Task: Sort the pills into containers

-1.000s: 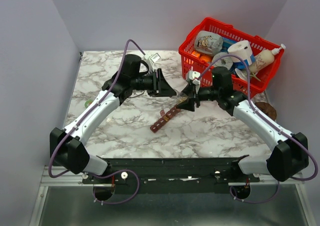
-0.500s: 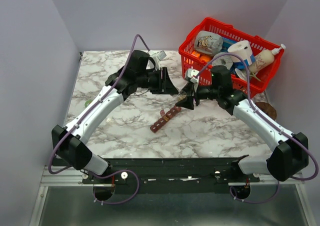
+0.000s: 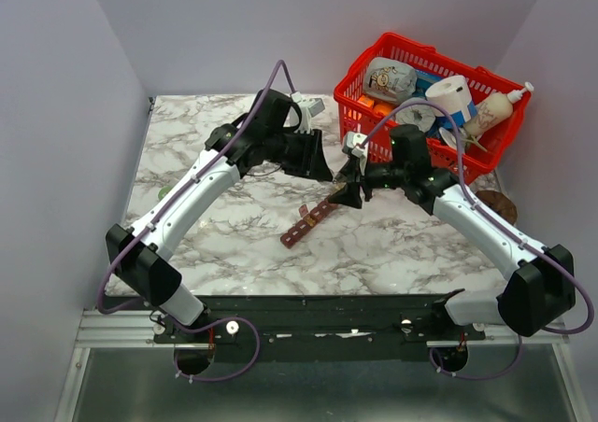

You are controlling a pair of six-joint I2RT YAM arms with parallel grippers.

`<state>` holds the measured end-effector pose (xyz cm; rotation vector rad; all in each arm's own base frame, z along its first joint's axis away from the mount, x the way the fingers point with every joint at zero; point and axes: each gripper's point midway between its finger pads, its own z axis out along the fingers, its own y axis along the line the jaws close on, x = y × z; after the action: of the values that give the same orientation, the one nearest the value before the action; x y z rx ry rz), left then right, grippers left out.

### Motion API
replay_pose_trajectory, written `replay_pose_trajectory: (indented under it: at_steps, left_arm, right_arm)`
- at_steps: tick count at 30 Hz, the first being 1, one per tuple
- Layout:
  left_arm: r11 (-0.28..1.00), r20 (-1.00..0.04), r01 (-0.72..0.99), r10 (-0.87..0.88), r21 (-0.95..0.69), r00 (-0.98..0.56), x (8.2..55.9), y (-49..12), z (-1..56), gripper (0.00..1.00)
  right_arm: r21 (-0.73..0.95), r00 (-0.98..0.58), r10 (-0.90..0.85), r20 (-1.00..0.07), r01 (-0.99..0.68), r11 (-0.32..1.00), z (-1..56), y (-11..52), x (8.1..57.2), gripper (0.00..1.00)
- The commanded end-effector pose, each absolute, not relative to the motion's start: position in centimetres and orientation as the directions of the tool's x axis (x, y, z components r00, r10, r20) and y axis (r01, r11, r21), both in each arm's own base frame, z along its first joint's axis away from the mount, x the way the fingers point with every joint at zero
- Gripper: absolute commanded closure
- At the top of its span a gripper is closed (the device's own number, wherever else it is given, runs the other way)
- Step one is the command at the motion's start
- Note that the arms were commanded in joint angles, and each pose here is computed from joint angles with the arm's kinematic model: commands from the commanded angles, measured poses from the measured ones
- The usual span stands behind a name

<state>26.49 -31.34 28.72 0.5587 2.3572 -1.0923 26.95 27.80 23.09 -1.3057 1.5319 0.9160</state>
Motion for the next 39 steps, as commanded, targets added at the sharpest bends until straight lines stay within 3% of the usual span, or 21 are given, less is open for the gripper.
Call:
replay_pose_trajectory:
  at_steps: [1, 7, 14, 24, 31, 37, 38, 39]
  left_arm:
    - [0.615, -0.485, 0.506, 0.220, -0.604, -0.846, 24.5, -31.1, 25.4, 0.91]
    - [0.518, -0.457, 0.474, 0.171, -0.712, -0.873, 23.6, -32.8, 26.1, 0.92]
    - [0.474, -0.485, 0.510, 0.187, -0.717, -0.855, 23.2, -33.0, 27.0, 0.91]
    - [0.369, -0.579, 0.686, 0.367, -0.627, -0.728, 20.9, -31.3, 26.4, 0.87]
    - [0.365, -0.602, 0.734, 0.421, -0.573, -0.678, 20.9, -30.5, 26.2, 0.82]
    - [0.396, -0.609, 0.714, 0.373, -0.577, -0.700, 22.0, -29.6, 26.9, 0.42]
    - [0.378, -0.633, 0.725, 0.355, -0.575, -0.688, 22.0, -29.6, 27.6, 0.30]
    - [0.387, -0.640, 0.719, 0.331, -0.578, -0.693, 22.6, -29.3, 28.0, 0.27]
  right_arm:
    - [-0.056, 0.026, -0.240, -0.970, -0.992, 0.117, 26.2, 29.0, 26.5, 0.92]
    - [-0.052, 0.035, -0.204, -0.978, -0.996, 0.079, 27.1, 29.1, 25.5, 0.92]
    - [0.048, -0.046, -0.136, -0.990, -0.999, -0.011, 28.1, 29.8, 23.7, 0.92]
    - [0.169, -0.162, -0.058, -0.985, -0.973, -0.159, 29.9, 29.6, 21.3, 0.92]
    - [0.191, -0.186, -0.046, -0.982, -0.964, -0.185, 30.0, 29.6, 20.9, 0.92]
    - [0.177, -0.172, -0.044, -0.984, -0.967, -0.181, 30.1, 29.6, 20.9, 0.92]
    - [0.175, -0.169, -0.048, -0.984, -0.968, -0.179, 29.9, 29.5, 21.0, 0.92]
    - [0.172, -0.166, -0.047, -0.985, -0.969, -0.178, 30.0, 29.5, 21.0, 0.92]
